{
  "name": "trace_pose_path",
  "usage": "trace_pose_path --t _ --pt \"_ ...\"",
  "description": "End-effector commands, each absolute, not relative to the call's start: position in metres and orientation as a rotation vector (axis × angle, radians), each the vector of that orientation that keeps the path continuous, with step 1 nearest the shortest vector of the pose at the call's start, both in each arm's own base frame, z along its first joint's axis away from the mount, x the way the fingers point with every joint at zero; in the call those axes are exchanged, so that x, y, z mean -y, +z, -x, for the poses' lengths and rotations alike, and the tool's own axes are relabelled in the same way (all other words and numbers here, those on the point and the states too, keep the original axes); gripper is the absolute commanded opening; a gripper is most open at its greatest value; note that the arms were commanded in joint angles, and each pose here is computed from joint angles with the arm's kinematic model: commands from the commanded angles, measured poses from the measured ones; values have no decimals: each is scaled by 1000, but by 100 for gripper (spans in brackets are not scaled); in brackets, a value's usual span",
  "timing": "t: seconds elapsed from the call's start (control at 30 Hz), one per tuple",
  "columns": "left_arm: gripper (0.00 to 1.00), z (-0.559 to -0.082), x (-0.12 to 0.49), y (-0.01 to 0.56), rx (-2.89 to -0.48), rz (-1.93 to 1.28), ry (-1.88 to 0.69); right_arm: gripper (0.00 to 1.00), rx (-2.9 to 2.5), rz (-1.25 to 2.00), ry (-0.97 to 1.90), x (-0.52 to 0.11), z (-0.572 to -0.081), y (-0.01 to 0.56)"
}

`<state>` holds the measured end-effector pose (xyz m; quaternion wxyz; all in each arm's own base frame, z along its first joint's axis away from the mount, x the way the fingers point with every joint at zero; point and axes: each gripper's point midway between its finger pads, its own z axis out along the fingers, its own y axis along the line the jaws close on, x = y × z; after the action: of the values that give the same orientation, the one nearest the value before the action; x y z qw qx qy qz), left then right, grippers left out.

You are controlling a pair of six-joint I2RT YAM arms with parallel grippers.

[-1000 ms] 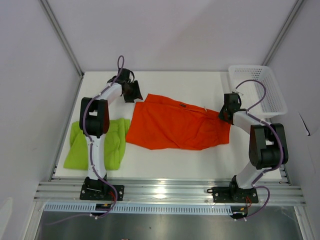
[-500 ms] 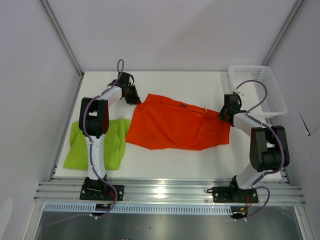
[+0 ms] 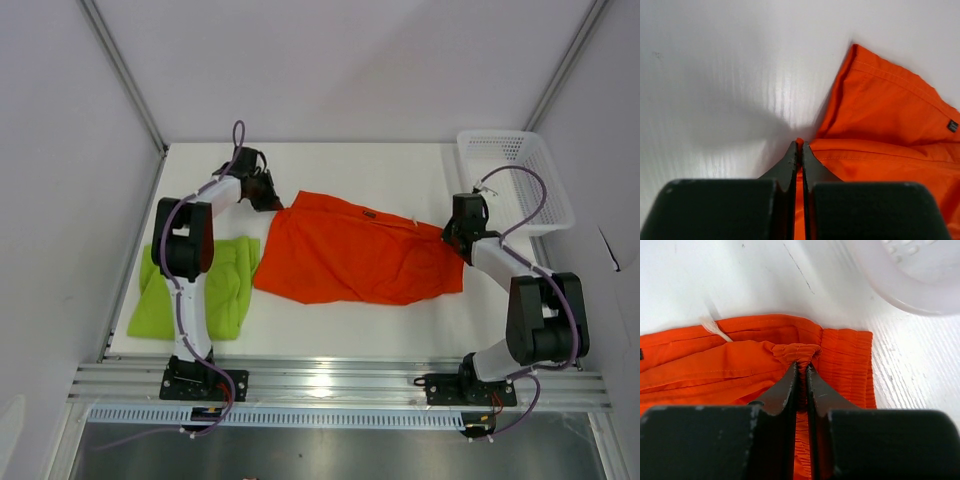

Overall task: Fold and stack the shorts
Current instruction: Fold the shorts

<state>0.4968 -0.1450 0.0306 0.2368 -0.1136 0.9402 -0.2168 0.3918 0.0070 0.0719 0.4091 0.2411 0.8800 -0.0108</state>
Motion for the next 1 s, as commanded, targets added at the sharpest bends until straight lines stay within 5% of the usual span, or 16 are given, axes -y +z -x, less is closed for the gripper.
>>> trace_pose_path --t 0.0,0.57,0.97 --pt "0 -508 155 101 -2410 274 -696 0 -2062 -657 -60 6 -394 105" --pt "0 -543 205 168 -2172 168 -867 0 -1918 -824 -190 38 -371 125" --pt "0 -577 233 102 -2268 195 -883 0 -1991 -958 -330 60 -358 91"
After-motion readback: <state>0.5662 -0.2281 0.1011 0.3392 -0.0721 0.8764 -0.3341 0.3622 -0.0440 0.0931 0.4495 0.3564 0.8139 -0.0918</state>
